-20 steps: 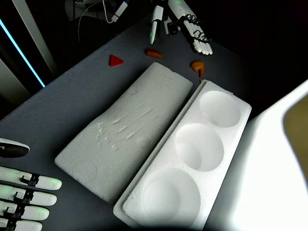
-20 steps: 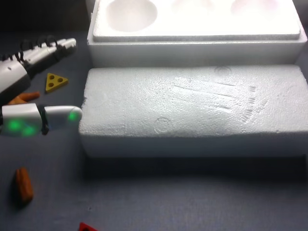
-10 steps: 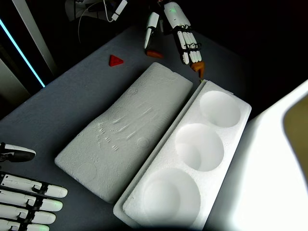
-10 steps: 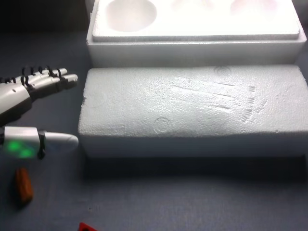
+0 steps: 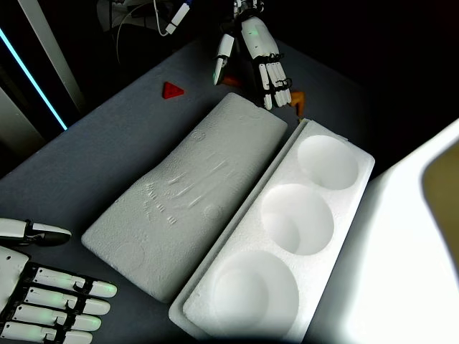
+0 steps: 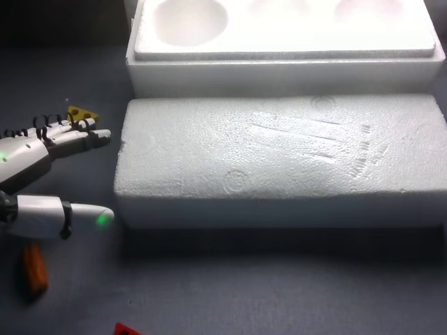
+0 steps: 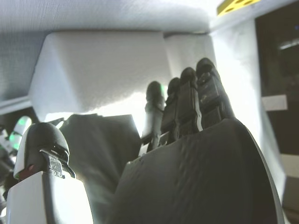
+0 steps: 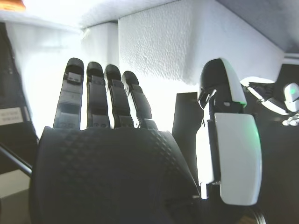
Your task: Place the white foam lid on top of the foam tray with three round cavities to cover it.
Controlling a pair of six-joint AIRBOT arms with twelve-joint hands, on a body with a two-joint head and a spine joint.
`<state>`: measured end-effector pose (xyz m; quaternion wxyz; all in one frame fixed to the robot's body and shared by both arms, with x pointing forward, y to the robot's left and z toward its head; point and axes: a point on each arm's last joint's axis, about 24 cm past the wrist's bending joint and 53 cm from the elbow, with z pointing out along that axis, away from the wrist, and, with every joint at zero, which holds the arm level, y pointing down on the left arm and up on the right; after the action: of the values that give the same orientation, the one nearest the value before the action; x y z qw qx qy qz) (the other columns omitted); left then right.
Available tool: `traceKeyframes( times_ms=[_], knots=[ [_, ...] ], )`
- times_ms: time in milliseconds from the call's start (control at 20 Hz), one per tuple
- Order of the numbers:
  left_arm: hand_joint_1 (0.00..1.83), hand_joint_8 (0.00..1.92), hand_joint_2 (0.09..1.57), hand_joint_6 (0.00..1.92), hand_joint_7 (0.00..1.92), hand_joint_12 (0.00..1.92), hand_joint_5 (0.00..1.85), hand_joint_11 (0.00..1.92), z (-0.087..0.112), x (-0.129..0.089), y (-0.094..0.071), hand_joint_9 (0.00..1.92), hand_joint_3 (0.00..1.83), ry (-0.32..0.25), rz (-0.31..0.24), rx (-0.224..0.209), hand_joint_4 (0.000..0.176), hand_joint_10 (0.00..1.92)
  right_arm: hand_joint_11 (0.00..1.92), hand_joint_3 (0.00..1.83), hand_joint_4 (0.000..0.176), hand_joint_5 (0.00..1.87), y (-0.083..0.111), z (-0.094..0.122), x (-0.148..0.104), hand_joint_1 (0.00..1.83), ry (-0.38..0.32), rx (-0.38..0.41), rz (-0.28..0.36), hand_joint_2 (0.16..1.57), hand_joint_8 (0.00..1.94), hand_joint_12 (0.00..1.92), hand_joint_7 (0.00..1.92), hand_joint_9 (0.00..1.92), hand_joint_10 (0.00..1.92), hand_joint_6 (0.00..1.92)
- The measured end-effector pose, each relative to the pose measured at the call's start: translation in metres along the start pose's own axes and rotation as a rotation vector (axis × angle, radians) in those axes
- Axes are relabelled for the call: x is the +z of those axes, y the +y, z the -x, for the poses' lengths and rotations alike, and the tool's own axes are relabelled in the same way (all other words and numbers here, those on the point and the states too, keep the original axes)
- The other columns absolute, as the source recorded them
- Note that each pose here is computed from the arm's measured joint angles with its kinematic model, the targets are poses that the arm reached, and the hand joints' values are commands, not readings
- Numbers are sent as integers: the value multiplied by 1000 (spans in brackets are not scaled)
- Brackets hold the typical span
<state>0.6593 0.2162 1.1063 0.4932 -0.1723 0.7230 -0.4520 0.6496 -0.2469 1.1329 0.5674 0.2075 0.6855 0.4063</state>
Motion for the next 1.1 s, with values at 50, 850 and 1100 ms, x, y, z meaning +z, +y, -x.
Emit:
traceKeyframes(
  times_ms=[50, 850, 1100],
  knots=[
    [466, 0, 965, 13, 0, 0, 186, 0, -1, 1, 1, 0, 0, 1, 1, -1, 0, 0, 11, 1, 0, 0, -1, -1, 1, 513, 0, 3, -4, 1169, 0, 5, 0, 0, 0, 0],
    [432, 0, 959, 3, 0, 0, 192, 0, -24, 12, 9, 0, 0, 7, 6, -65, 0, 0, 27, 0, 0, 9, -4, -18, 21, 531, -2, 83, -9, 1127, 0, 14, 0, 0, 0, 3],
    [418, 4, 975, 7, 13, 0, 206, 0, -25, 11, 4, 0, 4, 3, -8, -83, 0, 0, 8, 0, 0, 31, -2, -20, 25, 499, -8, 113, -3, 1144, 0, 5, 0, 0, 0, 11]
  ],
)
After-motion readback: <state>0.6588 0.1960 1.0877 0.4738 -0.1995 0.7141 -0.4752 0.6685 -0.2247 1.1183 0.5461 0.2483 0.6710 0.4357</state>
